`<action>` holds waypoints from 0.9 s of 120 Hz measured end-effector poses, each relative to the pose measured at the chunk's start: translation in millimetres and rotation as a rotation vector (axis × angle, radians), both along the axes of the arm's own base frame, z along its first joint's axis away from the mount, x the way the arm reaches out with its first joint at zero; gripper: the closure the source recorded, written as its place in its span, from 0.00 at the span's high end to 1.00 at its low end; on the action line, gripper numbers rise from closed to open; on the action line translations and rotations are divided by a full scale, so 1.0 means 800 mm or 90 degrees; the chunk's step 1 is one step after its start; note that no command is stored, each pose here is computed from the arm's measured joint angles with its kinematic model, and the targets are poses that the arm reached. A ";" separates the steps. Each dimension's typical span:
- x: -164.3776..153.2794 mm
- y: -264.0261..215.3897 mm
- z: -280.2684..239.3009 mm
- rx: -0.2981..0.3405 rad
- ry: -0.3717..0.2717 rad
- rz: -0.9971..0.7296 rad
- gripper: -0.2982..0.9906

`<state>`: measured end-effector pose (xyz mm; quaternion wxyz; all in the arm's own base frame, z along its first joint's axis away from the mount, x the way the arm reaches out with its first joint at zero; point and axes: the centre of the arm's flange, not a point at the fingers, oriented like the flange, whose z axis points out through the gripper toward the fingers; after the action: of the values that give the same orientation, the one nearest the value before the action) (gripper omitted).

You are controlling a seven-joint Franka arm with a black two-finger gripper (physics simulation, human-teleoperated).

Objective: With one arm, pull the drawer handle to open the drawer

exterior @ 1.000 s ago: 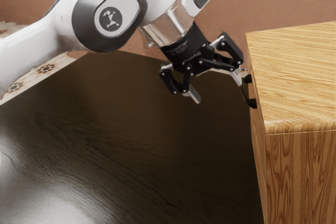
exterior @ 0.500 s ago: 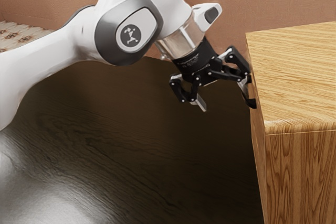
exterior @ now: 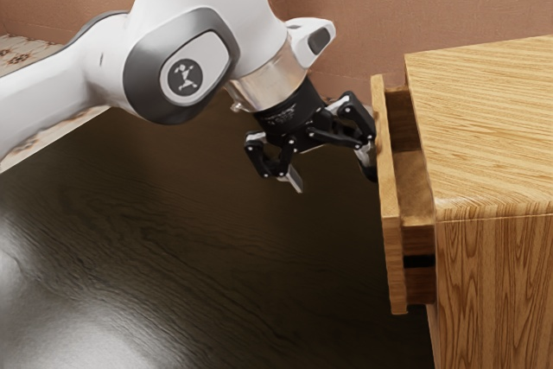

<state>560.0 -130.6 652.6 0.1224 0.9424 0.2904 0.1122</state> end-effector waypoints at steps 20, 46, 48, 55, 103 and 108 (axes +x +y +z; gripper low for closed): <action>-0.017 0.015 0.021 0.005 -0.020 0.017 0.77; -0.021 0.017 0.021 0.007 -0.021 0.022 0.77; -0.022 0.017 0.021 0.007 -0.020 0.022 0.77; -0.023 0.016 0.018 0.008 -0.018 0.022 0.77; -0.049 0.025 0.015 0.017 -0.023 0.036 0.77; -0.054 0.027 0.017 0.018 -0.026 0.038 0.77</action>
<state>516.6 -109.0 666.2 0.1113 0.9324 0.3143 0.1394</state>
